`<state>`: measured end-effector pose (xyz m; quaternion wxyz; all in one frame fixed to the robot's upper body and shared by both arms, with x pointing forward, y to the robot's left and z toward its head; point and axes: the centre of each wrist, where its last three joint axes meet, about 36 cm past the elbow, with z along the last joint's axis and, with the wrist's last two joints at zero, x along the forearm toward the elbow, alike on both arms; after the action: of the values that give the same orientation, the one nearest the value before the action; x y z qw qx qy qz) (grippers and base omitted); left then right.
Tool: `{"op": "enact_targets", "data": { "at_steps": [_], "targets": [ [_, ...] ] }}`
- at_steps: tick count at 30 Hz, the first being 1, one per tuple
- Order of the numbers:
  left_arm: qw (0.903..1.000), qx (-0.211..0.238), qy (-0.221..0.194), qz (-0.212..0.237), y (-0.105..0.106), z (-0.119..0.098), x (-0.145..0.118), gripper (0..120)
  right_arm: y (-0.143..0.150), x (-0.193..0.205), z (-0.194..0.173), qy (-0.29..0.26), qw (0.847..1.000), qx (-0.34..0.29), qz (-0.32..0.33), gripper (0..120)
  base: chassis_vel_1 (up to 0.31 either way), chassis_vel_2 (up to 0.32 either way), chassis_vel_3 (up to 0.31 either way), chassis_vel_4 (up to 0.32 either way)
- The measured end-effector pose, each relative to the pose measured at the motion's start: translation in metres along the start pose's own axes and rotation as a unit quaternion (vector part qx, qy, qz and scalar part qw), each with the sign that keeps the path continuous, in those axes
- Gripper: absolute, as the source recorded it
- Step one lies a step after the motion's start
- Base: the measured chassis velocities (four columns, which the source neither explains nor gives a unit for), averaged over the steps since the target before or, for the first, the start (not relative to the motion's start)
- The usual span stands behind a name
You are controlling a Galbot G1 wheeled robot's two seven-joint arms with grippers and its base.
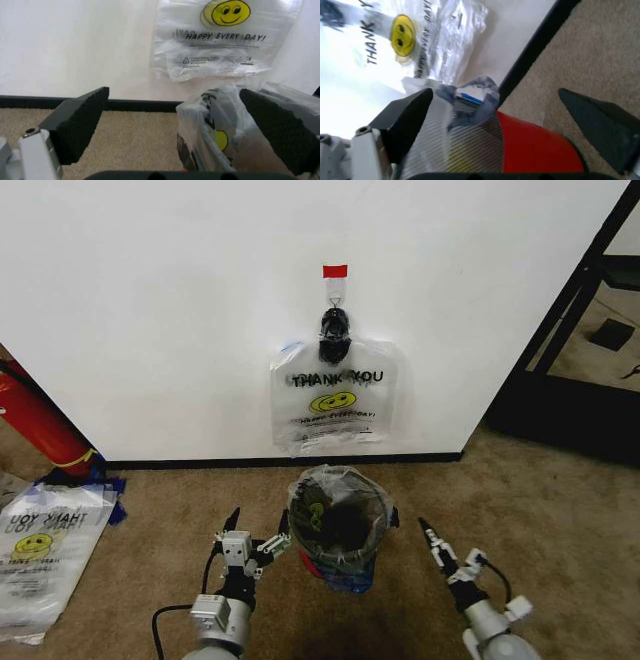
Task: Pick up the garbage bag from the wall and place it over the trash bin.
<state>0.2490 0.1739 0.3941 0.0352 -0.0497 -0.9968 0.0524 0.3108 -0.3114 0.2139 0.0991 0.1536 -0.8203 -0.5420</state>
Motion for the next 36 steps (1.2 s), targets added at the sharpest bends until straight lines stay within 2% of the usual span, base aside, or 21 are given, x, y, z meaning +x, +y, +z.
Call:
{"op": "enact_targets", "data": {
  "at_steps": [4, 8, 9, 10, 13, 14, 15, 16, 18, 22, 25, 28, 36],
  "targets": [
    [1.0, 0.001, 0.001, -0.001, -0.001, 0.0, 0.0, 100, -0.003, -0.007, 0.004, -0.002, 1.0, -0.003, 0.003, 93, 0.0, 0.0, 0.0, 0.0],
    [1.0, 0.003, 0.003, -0.002, -0.002, 0.0, 0.001, 100, -0.004, -0.019, 0.011, -0.012, 1.0, -0.015, 0.004, 71, 0.0, 0.0, 0.0, 0.0],
    [1.0, 0.003, 0.003, -0.002, -0.002, 0.0, 0.001, 100, -0.004, -0.02, 0.011, -0.012, 1.0, -0.015, 0.004, 71, 0.0, 0.0, 0.0, 0.0],
    [1.0, 0.003, 0.005, -0.002, -0.003, 0.001, 0.002, 100, -0.004, -0.02, 0.013, -0.012, 1.0, -0.017, 0.004, 63, 0.0, 0.0, 0.0, 0.0],
    [1.0, 0.003, 0.005, -0.002, -0.003, 0.001, 0.003, 100, -0.004, -0.02, 0.014, -0.011, 1.0, -0.017, 0.003, 61, 0.0, 0.0, 0.0, 0.0],
    [1.0, 0.003, 0.007, -0.002, -0.003, 0.001, 0.004, 100, -0.004, -0.021, 0.017, -0.009, 1.0, -0.017, 0.002, 51, 0.0, 0.0, 0.0, 0.0],
    [1.0, 0.003, 0.007, -0.002, -0.003, 0.001, 0.004, 100, -0.004, -0.021, 0.018, -0.008, 1.0, -0.017, 0.002, 49, 0.0, 0.0, 0.0, 0.0],
    [1.0, 0.003, 0.008, -0.002, -0.003, 0.001, 0.005, 100, -0.003, -0.024, 0.02, -0.008, 1.0, -0.018, 0.0, 41, 0.0, 0.0, 0.0, 0.0],
    [1.0, 0.003, 0.008, -0.002, -0.003, 0.001, 0.005, 100, -0.002, -0.025, 0.021, -0.009, 1.0, -0.018, -0.001, 40, 0.0, 0.0, 0.0, 0.0],
    [1.0, 0.004, 0.005, -0.002, -0.003, -0.002, 0.006, 100, 0.002, -0.033, 0.028, -0.006, 1.0, -0.016, -0.007, 20, 0.0, 0.0, 0.0, 0.0],
    [1.0, 0.004, 0.004, -0.002, -0.003, -0.002, 0.006, 100, 0.003, -0.034, 0.029, -0.005, 1.0, -0.015, -0.009, 14, 0.0, 0.0, 0.0, 0.0],
    [1.0, 0.005, 0.002, -0.002, -0.003, -0.003, 0.006, 100, 0.006, -0.033, 0.031, -0.002, 1.0, -0.01, -0.011, 0, 0.0, 0.0, 0.0, 0.0],
    [1.0, 0.008, 0.002, 0.0, -0.006, -0.003, 0.007, 100, 0.007, -0.028, 0.032, -0.003, 1.0, 0.0, -0.008, 0, 0.0, 0.0, 0.0, 0.0]
  ]
}}
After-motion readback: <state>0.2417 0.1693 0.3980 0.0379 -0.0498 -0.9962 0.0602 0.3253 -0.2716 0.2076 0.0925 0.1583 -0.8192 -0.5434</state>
